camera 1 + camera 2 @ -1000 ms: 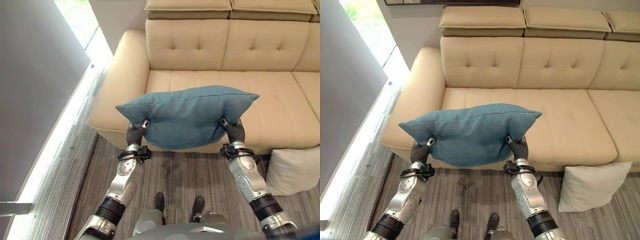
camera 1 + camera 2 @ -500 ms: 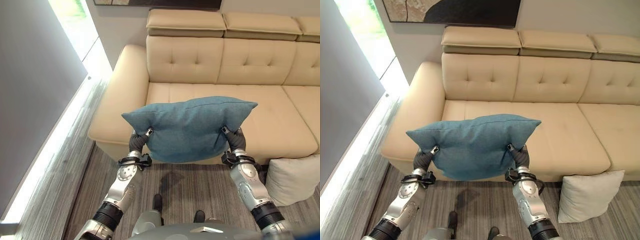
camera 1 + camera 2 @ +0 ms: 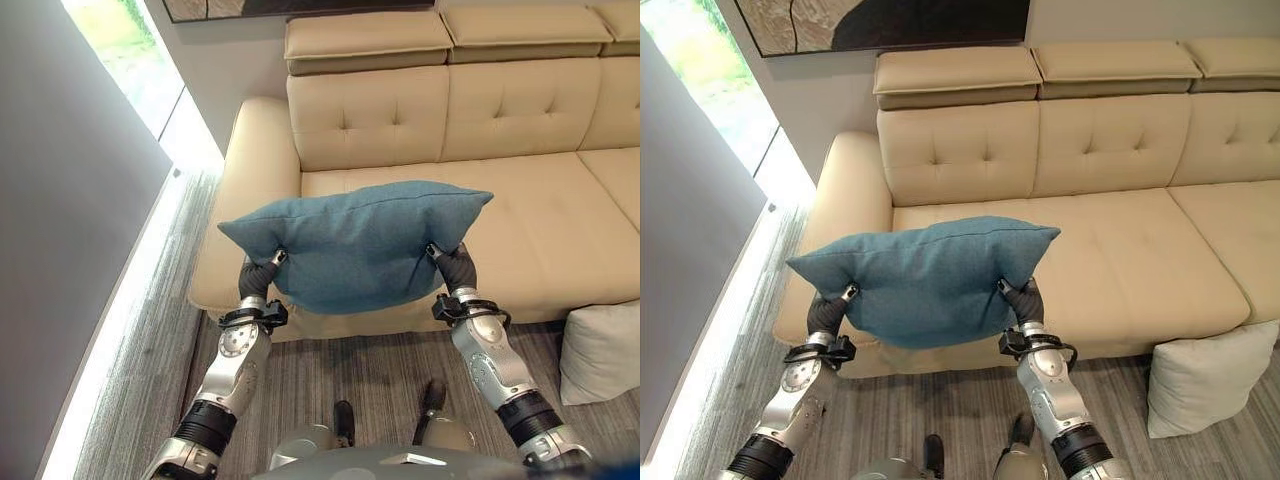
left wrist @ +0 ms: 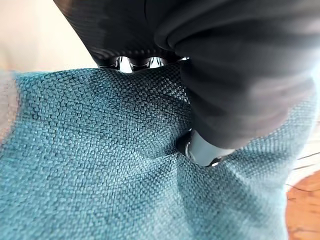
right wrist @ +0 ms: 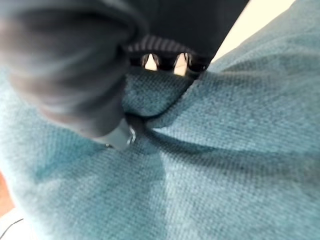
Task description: Pick up all the scattered cushions and arrange them neatly on the sofa.
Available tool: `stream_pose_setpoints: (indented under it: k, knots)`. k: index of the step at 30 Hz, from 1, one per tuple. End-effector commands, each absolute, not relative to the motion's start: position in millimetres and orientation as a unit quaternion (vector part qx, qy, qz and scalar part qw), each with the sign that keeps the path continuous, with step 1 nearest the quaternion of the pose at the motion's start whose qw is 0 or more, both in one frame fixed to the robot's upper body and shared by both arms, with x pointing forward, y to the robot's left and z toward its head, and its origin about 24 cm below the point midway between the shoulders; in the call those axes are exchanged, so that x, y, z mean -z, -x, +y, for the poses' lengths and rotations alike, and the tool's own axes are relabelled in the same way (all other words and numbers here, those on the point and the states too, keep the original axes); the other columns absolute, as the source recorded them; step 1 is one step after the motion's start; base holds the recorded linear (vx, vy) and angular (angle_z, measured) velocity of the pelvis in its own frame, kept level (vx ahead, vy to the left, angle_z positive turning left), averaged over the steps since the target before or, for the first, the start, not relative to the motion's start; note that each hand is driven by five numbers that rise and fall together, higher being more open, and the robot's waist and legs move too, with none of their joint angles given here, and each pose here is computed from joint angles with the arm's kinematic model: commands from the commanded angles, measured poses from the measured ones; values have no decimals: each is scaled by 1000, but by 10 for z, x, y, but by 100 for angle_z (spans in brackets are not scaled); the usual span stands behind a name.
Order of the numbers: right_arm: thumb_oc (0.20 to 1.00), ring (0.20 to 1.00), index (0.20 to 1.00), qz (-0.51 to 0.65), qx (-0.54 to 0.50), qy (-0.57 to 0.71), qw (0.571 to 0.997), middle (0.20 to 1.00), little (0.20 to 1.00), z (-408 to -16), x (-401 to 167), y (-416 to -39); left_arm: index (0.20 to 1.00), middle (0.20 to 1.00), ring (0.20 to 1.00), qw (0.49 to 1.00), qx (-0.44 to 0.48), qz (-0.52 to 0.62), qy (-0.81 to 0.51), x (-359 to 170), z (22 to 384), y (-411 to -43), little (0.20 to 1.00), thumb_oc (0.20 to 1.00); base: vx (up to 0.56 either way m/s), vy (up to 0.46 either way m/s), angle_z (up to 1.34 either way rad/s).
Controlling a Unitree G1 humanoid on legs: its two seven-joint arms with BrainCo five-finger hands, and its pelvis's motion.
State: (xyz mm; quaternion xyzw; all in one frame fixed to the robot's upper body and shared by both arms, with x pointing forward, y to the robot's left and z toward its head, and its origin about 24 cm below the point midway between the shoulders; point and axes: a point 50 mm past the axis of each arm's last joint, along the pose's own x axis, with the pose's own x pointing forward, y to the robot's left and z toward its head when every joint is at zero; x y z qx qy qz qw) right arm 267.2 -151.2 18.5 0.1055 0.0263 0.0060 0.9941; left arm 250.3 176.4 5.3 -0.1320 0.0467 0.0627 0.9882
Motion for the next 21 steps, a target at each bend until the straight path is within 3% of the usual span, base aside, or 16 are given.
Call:
stream_pose_setpoints:
  k: [1,10,21]
  knots:
    - [200,200,200,-120,-96,-121,981,200,200,-1229,-800,-2866,200,200,200,987,50,-69,136,-518,1400,-2671,200,200,176,-205,40]
    - [200,200,200,-121,-60,-119,984,200,200,-1447,-772,-2818,200,200,200,985,55,-56,153,-492,1343,-2695,200,200,125,-172,38]
    - [200,200,200,-107,-50,-126,985,200,200,-1415,-698,-2788,200,200,200,990,50,-48,124,-456,1449,-2643,200,200,197,60,-6]
